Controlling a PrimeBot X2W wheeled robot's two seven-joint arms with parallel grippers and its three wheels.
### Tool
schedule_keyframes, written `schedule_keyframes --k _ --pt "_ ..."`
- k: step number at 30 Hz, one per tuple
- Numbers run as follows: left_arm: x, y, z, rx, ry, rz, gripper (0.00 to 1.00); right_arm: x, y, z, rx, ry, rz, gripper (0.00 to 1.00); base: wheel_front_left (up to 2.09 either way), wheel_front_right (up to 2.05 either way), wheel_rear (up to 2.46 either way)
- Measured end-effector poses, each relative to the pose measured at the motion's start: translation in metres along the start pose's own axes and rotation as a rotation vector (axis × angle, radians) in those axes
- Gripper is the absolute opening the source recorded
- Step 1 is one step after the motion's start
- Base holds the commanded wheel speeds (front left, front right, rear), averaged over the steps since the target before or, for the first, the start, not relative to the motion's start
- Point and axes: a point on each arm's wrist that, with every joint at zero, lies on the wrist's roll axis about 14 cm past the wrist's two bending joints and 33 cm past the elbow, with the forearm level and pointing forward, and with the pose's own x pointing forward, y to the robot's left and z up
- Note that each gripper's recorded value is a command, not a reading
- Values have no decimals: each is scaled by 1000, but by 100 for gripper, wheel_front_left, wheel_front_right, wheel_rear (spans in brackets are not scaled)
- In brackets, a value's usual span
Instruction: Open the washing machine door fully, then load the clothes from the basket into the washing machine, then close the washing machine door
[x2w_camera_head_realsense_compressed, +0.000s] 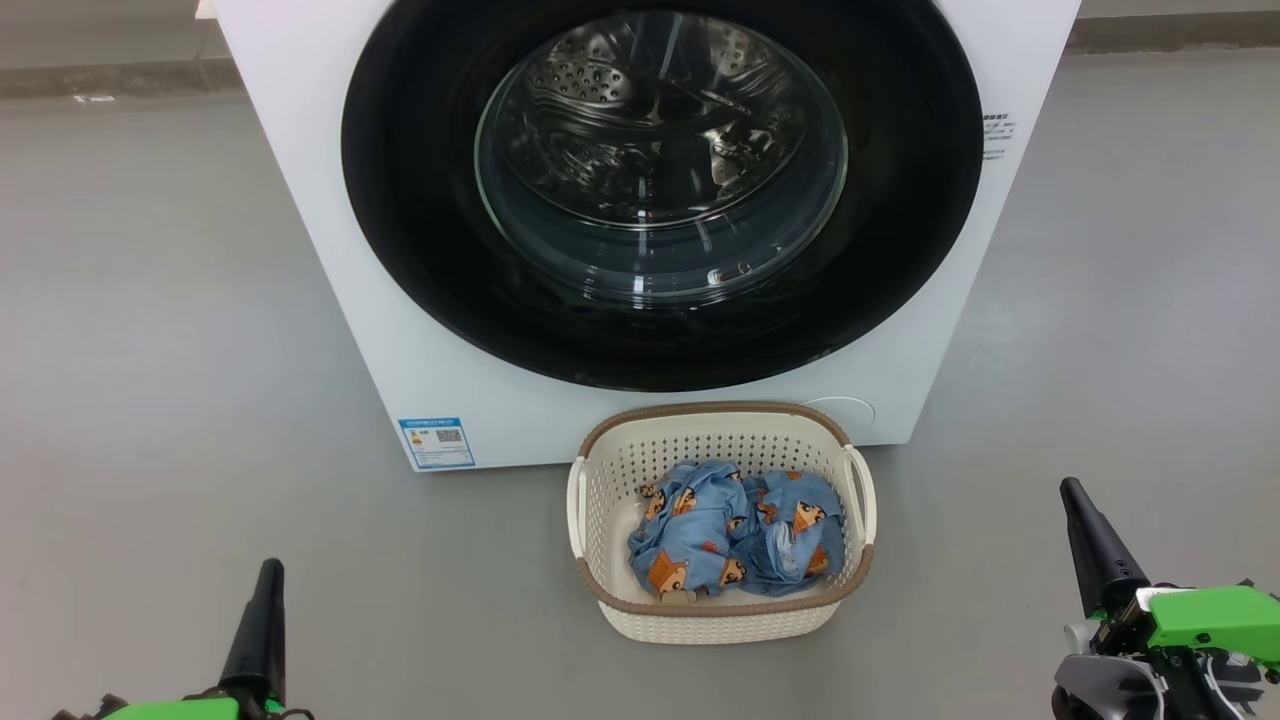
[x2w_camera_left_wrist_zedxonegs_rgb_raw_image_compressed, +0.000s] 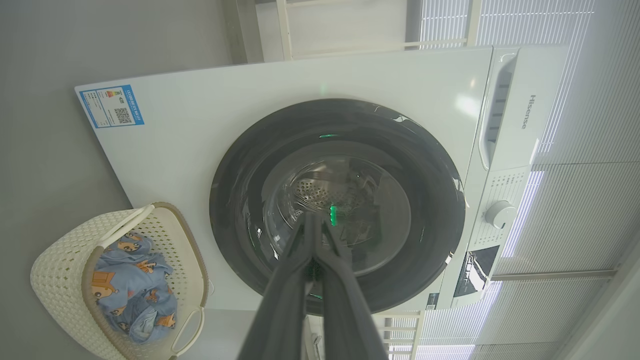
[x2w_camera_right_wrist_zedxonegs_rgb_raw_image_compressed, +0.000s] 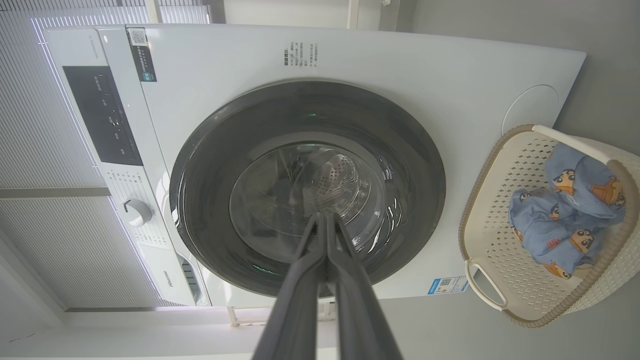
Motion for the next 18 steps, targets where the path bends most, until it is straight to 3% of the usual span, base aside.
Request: schedule_keyframes --k 7,8,13,18 --pt "0 0 0 -1 -2 0 0 0 0 0 -2 -1 0 0 0 0 0" --pt "0 1 0 -2 -1 4 100 0 -2 0 -1 -1 -5 100 0 0 0" --pt "-14 32 -6 -24 2 94 100 -15 -36 -7 22 6 -105 100 0 0 0" --pt "-15 34 -6 -24 -7 100 100 -16 -38 -8 21 0 -111 100 0 0 0"
